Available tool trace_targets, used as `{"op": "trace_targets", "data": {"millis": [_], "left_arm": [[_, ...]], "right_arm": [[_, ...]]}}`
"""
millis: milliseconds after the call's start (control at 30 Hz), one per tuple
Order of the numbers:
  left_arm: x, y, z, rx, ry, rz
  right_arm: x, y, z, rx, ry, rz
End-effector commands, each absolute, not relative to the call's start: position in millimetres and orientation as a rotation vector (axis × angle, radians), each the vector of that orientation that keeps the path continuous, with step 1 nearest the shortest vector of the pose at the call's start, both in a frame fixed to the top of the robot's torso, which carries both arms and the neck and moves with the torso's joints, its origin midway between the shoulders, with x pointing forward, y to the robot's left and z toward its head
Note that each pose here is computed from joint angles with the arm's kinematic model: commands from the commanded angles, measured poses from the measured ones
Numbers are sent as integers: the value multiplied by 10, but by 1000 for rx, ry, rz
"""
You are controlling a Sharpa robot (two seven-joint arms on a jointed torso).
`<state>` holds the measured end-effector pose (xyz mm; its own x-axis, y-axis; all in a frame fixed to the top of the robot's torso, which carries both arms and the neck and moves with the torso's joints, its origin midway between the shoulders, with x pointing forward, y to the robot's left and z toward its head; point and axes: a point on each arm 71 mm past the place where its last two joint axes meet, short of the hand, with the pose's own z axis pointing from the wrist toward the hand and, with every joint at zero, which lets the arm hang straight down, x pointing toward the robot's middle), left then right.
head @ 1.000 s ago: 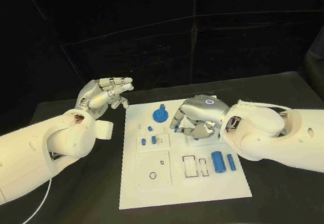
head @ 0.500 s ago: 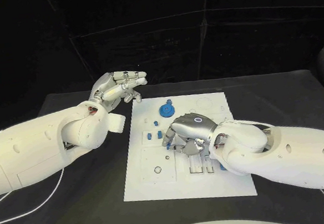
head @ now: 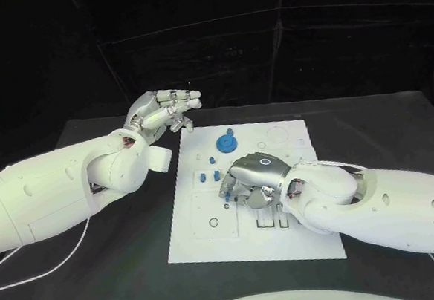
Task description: Assemble the parts on the task board
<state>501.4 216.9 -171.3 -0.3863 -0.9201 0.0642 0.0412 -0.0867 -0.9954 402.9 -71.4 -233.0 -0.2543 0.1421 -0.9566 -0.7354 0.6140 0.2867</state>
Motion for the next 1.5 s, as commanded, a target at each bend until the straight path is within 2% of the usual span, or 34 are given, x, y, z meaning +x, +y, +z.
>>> {"op": "trace_targets", "data": {"millis": [33, 1500], "left_arm": [[5015, 2161, -1703, -1010, 1410, -1592], [5025, 2163, -1711, -1013, 1417, -1590]], "right_arm": [[4006, -685, -2333, -538, 1633, 907], [3982, -608, -2457, -614, 1669, 850]]}}
